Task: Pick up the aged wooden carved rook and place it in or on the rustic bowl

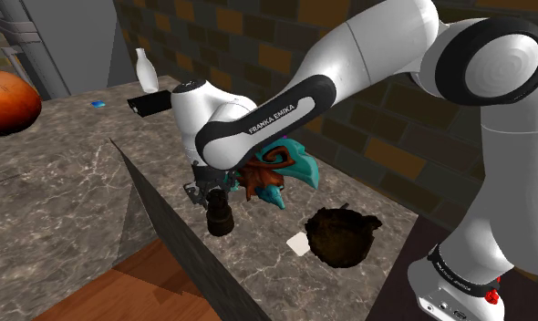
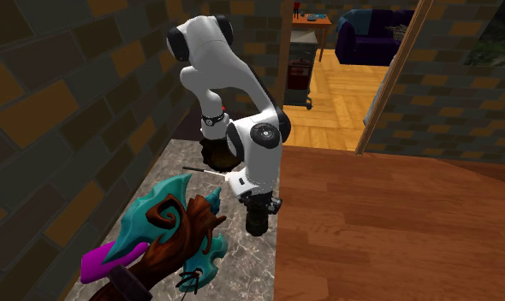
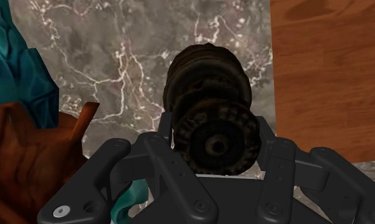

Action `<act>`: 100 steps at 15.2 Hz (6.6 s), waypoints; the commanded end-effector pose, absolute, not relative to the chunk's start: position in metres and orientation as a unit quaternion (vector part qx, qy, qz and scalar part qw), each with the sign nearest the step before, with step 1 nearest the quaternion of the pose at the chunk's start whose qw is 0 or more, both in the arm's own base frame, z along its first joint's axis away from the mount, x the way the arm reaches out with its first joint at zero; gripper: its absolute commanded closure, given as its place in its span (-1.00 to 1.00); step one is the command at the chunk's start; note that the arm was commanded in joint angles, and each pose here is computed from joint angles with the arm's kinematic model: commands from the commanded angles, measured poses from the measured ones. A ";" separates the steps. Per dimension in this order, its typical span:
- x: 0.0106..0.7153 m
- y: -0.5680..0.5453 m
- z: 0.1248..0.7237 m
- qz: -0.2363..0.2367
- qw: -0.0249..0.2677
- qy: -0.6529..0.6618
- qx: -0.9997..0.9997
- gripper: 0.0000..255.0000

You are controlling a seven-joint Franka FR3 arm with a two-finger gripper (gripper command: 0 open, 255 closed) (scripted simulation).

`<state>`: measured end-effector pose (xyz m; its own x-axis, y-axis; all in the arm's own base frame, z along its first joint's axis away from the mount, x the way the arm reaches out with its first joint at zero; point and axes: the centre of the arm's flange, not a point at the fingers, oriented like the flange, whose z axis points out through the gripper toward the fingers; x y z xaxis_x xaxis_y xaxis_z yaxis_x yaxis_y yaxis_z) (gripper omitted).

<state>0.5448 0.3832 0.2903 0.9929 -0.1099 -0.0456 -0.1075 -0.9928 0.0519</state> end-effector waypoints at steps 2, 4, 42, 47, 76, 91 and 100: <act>0.545 0.383 0.290 -0.025 0.025 -0.054 0.998 1.00; 0.544 0.383 0.289 -0.025 0.025 -0.054 0.998 1.00; 0.514 0.358 0.465 -0.025 0.025 -0.054 0.998 1.00; 0.464 0.316 0.472 -0.025 0.025 -0.054 0.998 1.00; 0.249 0.137 0.462 -0.025 0.025 -0.054 0.998 1.00; 0.249 0.137 0.390 -0.025 0.025 -0.054 0.998 1.00; 0.249 0.137 0.390 -0.025 0.025 -0.054 0.998 -1.00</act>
